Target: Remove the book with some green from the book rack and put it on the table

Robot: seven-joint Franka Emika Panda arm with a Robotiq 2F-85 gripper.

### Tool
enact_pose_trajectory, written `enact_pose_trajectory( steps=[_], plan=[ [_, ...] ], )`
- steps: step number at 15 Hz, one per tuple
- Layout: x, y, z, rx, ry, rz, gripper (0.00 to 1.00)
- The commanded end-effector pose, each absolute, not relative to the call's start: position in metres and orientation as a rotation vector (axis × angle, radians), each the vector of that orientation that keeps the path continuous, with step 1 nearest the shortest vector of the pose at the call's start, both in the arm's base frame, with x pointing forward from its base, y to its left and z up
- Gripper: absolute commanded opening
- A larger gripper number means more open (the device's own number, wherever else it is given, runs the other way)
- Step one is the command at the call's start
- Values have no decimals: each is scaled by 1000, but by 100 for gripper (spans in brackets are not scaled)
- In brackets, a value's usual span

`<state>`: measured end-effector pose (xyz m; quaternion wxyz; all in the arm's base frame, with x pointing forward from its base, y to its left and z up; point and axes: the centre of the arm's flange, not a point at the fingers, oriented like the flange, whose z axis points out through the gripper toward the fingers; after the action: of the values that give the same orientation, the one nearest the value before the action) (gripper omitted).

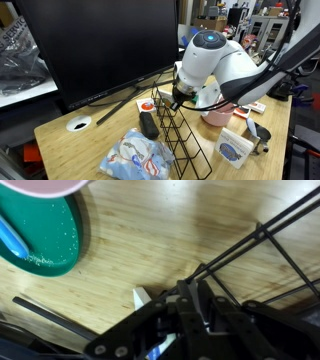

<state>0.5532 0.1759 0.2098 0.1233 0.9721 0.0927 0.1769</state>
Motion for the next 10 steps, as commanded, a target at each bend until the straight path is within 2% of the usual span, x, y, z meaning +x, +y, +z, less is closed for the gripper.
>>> enact_pose_trajectory(
  steps=[1,10],
  plan=[
    [527,157,246,2946,198,540,4],
    [491,133,309,3167,-23,604,4]
  ],
)
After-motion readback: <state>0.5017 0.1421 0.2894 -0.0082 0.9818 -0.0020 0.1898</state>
